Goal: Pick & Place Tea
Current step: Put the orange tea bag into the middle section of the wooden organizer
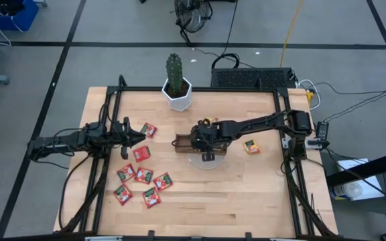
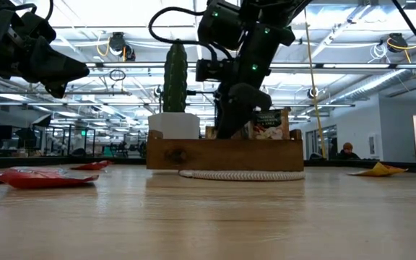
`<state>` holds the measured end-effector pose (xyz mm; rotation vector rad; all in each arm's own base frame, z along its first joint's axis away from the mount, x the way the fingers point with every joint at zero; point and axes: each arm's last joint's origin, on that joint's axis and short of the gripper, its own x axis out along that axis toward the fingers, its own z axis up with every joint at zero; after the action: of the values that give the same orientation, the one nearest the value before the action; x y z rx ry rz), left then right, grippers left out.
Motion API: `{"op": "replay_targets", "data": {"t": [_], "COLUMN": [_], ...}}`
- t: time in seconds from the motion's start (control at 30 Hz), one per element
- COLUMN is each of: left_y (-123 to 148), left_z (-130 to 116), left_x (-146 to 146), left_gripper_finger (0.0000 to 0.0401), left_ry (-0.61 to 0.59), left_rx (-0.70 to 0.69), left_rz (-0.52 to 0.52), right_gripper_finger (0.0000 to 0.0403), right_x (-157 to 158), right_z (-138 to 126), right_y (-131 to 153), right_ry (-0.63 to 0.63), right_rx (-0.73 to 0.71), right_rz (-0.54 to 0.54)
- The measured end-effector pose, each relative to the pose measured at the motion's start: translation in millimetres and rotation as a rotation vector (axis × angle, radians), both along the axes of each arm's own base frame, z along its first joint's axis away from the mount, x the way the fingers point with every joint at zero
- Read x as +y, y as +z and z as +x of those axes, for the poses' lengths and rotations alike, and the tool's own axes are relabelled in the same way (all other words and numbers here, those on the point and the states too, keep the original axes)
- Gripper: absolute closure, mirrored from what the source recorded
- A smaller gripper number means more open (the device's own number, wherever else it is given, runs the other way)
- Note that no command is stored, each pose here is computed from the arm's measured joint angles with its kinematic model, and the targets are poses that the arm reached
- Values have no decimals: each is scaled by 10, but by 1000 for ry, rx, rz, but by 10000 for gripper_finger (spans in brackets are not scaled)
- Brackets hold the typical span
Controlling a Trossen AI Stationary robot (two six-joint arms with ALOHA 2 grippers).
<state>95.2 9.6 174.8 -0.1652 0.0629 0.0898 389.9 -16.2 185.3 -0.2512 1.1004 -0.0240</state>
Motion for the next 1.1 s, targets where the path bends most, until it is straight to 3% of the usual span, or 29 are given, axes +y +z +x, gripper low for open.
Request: {"op": "replay_targets", "data": {"t": [0.27,0.6,1.1], "left_y": [0,-1,0], "left_z": [0,0,0], "left_x": [0,0,0], "left_gripper_finger": [343,343,343], "left_ry": [0,-1,0], "left_rx": [0,0,0], "left_rz": [0,0,0], "right_gripper_finger": [394,401,400], "right_x": [55,221,106], "right_z": [6,-20,16], "right_y": [15,182,166], "right_ry": [47,35,22], "right_rx": [-5,-27,-37], "right_rz": [-26,-299,-319]}}
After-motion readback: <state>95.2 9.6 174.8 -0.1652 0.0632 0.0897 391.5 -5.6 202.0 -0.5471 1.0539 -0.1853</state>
